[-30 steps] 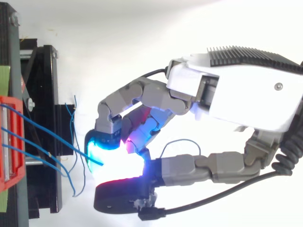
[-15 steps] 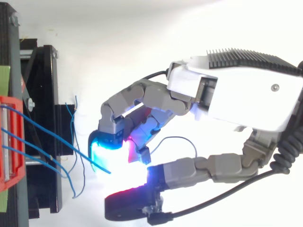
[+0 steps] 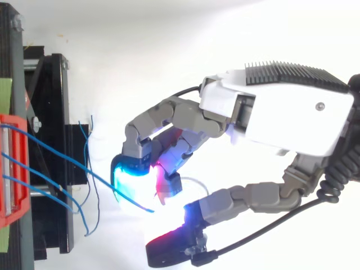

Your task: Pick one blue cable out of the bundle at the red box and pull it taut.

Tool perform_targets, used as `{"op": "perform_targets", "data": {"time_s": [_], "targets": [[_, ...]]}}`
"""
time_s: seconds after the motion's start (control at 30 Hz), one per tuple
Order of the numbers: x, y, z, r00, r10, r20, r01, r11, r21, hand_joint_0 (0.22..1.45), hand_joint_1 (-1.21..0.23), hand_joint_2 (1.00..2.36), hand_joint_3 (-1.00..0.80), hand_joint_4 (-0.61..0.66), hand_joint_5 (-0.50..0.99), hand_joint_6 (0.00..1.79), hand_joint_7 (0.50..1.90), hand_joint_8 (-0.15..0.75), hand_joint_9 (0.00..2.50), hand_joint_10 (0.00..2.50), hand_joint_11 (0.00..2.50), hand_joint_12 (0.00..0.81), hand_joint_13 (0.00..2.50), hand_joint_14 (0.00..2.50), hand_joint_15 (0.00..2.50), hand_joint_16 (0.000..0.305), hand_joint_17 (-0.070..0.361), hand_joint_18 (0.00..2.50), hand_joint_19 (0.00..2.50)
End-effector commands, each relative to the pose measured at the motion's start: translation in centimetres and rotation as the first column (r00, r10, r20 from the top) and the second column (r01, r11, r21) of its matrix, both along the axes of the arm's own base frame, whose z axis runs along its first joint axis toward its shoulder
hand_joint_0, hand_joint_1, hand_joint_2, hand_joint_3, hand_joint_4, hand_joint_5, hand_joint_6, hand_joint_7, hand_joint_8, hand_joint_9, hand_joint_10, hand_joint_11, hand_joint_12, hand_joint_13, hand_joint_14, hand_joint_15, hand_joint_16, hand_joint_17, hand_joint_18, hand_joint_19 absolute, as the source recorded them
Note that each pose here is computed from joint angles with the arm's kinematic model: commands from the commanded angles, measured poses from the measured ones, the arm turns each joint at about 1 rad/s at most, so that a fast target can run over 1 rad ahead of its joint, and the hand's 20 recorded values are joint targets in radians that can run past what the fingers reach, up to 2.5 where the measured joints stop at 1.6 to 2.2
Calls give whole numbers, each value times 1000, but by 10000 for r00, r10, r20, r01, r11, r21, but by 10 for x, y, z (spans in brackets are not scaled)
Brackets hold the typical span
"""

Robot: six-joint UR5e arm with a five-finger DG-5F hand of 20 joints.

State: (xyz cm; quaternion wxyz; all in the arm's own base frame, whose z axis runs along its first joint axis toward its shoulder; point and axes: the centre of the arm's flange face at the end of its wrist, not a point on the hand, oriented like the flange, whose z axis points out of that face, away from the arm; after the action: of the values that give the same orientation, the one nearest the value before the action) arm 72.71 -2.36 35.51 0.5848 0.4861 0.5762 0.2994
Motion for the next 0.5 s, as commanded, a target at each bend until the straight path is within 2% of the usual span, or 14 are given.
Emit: {"op": "perform_targets", "data": {"time_s": [0.0, 0.2, 0.47], "targets": [[0, 0, 0, 10000, -6, 24, 6, 10000, 5, 655, -905, 1008, -401, 140, -137, 909, 958, 376, 1062, 10, 1041, 397, 735, 14, 418, 48, 107, 687, 408], [0, 1, 0, 10000, -6, 9, 6, 10000, 0, 606, -811, 1010, -373, 129, -125, 899, 954, 379, 1096, 13, 1023, 401, 742, 14, 418, 48, 107, 680, 426], [0, 1, 0, 10000, -6, 24, 6, 10000, 3, 566, -788, 1009, -371, 108, -123, 878, 948, 384, 1093, 11, 1015, 408, 730, 16, 425, 49, 111, 661, 443]]}}
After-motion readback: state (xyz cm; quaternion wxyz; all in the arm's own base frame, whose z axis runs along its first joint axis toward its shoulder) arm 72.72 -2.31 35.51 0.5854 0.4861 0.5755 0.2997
